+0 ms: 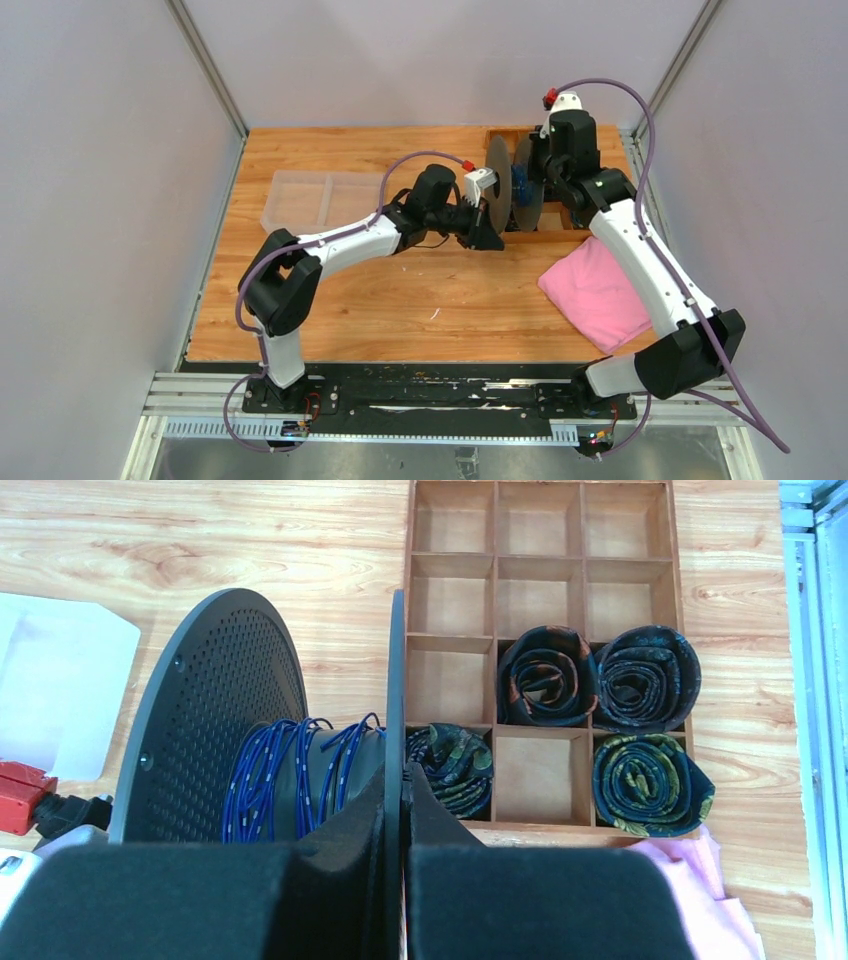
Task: Wrap the cables
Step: Wrap the cable around the cable reel.
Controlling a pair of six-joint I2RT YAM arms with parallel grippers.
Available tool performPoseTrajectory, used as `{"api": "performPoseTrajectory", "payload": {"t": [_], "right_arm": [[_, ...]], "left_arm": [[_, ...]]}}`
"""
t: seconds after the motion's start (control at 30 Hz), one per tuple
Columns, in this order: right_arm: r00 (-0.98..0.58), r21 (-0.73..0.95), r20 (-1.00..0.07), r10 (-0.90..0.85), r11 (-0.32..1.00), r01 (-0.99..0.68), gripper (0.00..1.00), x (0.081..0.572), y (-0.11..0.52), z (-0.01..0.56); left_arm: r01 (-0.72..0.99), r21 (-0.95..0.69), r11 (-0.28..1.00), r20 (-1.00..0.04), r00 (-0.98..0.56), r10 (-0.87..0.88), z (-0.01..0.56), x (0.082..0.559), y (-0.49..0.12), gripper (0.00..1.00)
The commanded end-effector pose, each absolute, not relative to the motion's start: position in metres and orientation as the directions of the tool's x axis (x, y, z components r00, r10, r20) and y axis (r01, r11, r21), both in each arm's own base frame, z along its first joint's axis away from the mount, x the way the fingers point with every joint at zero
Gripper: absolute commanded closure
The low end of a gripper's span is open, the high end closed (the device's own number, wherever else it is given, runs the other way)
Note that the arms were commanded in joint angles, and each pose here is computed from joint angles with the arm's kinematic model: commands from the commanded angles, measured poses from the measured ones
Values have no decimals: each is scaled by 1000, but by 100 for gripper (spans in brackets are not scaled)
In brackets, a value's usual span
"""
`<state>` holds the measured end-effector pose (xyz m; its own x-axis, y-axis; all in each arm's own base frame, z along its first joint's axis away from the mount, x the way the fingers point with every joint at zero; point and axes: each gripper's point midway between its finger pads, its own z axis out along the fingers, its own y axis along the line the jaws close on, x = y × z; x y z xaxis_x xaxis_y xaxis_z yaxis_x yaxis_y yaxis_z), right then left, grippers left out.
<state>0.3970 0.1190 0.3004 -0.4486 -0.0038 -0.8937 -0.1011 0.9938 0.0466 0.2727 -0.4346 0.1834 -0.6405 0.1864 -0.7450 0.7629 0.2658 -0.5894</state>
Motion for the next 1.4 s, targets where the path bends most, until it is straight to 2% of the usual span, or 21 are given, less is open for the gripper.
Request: {"api": "performPoseTrajectory", "payload": {"t": [0.0, 0.37, 0.87, 1.07, 1.37], "right_arm": [[-361, 8, -932, -17, 998, -69, 99, 413, 115, 310], [-356, -18, -933, -50, 995, -94, 99, 411, 117, 302], [-356, -48, -931, -81, 994, -102, 99, 406, 116, 289], [-350, -67, -931, -103, 991, -113, 99, 403, 117, 286], [-342, -102, -930, -136, 988, -116, 99, 401, 117, 279]], "left_arm": [[742, -646, 180, -725, -670, 160, 215, 263, -451, 97], [730, -661, 174, -711, -684, 164, 213, 260, -452, 90], [733, -661, 162, -720, -680, 139, 230, 262, -454, 91], [730, -664, 161, -718, -683, 134, 233, 264, -455, 99], [705, -692, 153, -695, -709, 120, 241, 264, -459, 95]]}}
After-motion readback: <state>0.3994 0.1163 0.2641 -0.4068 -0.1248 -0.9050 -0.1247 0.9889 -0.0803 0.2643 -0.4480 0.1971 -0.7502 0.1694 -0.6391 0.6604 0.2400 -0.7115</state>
